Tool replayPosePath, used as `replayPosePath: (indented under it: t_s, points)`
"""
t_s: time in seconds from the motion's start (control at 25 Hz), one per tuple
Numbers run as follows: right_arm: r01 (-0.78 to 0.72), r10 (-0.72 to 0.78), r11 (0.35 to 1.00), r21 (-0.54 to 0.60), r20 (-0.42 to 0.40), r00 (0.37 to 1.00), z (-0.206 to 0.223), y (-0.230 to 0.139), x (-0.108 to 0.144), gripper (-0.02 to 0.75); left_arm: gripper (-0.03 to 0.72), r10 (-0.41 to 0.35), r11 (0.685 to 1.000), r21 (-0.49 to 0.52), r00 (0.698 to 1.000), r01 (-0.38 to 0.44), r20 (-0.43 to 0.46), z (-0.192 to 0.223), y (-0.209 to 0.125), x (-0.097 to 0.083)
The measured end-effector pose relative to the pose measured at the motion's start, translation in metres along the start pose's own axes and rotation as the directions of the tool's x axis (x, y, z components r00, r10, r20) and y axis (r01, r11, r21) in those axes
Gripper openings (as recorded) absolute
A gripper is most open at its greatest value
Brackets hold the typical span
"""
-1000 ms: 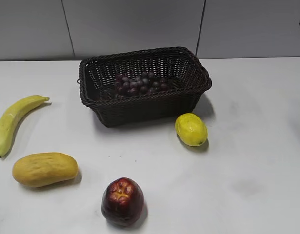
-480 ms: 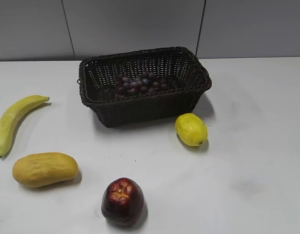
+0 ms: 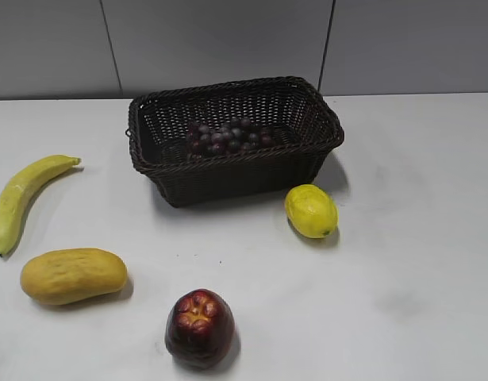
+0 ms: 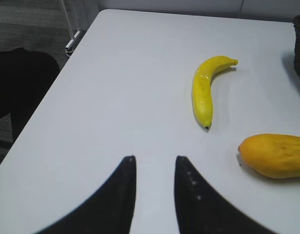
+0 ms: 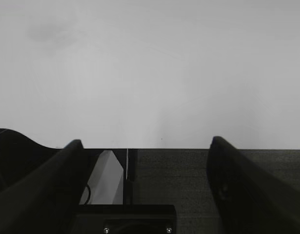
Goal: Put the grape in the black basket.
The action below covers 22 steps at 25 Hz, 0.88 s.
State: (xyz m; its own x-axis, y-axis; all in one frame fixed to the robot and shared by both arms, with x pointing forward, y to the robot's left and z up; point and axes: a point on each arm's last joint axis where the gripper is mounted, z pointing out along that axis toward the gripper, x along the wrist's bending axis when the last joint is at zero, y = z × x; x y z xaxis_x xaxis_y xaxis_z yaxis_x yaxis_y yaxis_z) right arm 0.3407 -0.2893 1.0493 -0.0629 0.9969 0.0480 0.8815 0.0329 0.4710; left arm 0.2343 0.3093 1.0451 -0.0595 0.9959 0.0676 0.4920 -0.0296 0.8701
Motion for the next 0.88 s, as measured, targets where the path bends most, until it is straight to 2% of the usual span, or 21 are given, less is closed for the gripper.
replayPosePath:
  t_s: [0.24, 0.44, 0.88]
  points:
    - [0.009, -0.009, 0.993, -0.121, 0.000, 1.000, -0.006, -0.033, 0.000, 0.580, 0.217, 0.000, 1.000, 0.000, 1.000, 0.000, 0.000, 0.000, 0.000, 0.000]
    - [0.016, -0.016, 0.965, -0.263, 0.001, 1.000, -0.022, -0.046, 0.001, 0.580, 0.217, 0.000, 1.000, 0.000, 1.000, 0.000, 0.000, 0.000, 0.000, 0.000]
    - [0.026, -0.027, 0.890, -0.455, 0.005, 1.000, -0.043, -0.070, 0.002, 0.580, 0.217, 0.000, 1.000, 0.000, 1.000, 0.000, 0.000, 0.000, 0.000, 0.000]
